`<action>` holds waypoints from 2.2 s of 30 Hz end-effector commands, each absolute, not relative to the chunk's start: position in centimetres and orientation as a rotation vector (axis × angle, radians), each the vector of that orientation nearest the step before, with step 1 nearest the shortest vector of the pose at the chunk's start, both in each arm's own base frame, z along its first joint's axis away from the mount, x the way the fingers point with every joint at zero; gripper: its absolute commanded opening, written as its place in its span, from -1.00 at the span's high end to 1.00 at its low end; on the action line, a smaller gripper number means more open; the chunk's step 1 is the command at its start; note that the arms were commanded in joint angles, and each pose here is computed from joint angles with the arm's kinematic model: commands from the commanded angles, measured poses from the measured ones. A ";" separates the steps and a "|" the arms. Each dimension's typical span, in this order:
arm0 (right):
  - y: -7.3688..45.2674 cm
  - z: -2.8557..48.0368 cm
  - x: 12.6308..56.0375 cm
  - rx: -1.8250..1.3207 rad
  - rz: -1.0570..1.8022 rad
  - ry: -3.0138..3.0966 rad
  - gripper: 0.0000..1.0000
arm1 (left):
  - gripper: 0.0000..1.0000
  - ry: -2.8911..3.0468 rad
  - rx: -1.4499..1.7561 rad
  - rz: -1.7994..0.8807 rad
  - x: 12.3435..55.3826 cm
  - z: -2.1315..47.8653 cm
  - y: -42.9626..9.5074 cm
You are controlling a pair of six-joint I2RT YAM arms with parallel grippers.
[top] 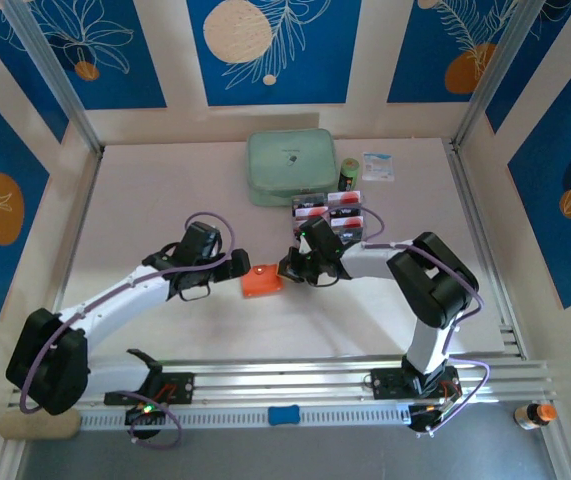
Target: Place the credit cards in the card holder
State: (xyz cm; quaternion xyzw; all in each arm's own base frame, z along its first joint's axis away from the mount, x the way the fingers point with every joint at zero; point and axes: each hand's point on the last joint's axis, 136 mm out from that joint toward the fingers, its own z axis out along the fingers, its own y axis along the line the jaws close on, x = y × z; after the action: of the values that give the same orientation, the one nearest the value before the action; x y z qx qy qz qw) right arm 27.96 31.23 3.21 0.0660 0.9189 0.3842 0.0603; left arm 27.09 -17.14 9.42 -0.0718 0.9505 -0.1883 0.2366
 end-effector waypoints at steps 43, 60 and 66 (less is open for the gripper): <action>27.7 28.3 33.9 0.613 1.481 2.008 1.00 | -0.69 1.891 -0.751 -1.398 33.1 26.3 -22.3; 29.6 29.9 33.1 0.614 1.578 1.957 1.00 | -0.71 1.875 -0.800 -1.455 34.1 25.6 -24.3; 29.8 29.8 32.7 0.616 1.584 1.956 1.00 | -0.61 1.835 -0.809 -1.479 34.7 26.0 -24.6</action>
State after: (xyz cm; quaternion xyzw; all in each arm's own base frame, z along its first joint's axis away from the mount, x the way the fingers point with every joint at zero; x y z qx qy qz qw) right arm 32.61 29.85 27.42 0.2286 0.7501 0.5666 0.2533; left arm 34.26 -24.08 23.96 -0.3109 0.7233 -0.5355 0.3056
